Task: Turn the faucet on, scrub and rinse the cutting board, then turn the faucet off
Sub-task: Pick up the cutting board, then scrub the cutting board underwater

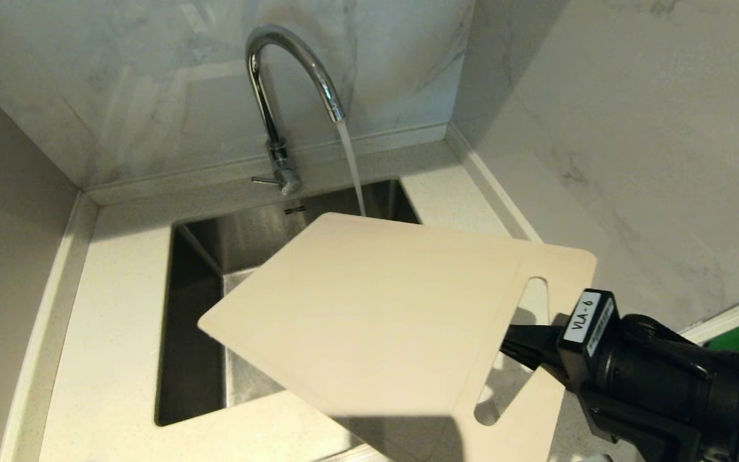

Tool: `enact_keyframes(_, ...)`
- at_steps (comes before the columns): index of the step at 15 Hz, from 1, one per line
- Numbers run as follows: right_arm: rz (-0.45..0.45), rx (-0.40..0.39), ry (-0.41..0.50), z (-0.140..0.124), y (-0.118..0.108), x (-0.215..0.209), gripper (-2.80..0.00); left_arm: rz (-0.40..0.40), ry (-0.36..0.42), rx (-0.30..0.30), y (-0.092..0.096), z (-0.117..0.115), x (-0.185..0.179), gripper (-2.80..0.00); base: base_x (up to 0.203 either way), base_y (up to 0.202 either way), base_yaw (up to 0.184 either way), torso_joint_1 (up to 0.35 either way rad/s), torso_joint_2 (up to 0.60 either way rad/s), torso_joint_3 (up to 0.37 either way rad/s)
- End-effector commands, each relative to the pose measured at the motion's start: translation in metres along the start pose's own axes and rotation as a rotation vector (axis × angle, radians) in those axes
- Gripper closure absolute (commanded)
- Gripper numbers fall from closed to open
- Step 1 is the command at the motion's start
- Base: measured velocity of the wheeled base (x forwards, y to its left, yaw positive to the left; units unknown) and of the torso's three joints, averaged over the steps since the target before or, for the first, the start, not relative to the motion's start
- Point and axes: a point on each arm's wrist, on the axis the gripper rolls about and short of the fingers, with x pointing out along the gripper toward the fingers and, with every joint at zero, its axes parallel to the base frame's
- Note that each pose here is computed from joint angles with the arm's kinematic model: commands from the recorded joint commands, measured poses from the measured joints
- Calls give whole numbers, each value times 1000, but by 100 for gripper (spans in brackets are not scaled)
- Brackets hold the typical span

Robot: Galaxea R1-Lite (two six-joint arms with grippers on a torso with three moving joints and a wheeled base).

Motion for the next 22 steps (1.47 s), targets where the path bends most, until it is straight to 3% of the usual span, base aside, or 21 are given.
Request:
enact_keyframes(1,7,-90,-58,-9,-9,26,0,1,2,-1,0,0,0,0,0,0,0,0,0,0)
enact_keyframes(7,59,-285,-130,-33,-31,51,0,1,2,-1,0,0,0,0,0,0,0,0,0,0)
enact_keyframes(12,126,-393,-178,-48,-47,72,0,1,2,-1,0,0,0,0,0,0,0,0,0,0)
enact_keyframes(17,61,-511,-198,-60,-62,102,0,1,2,-1,0,0,0,0,0,0,0,0,0,0)
enact_keyframes(22,62,-516,-208,-63,-62,119,0,-1,2,-1,0,0,0,0,0,0,0,0,0,0)
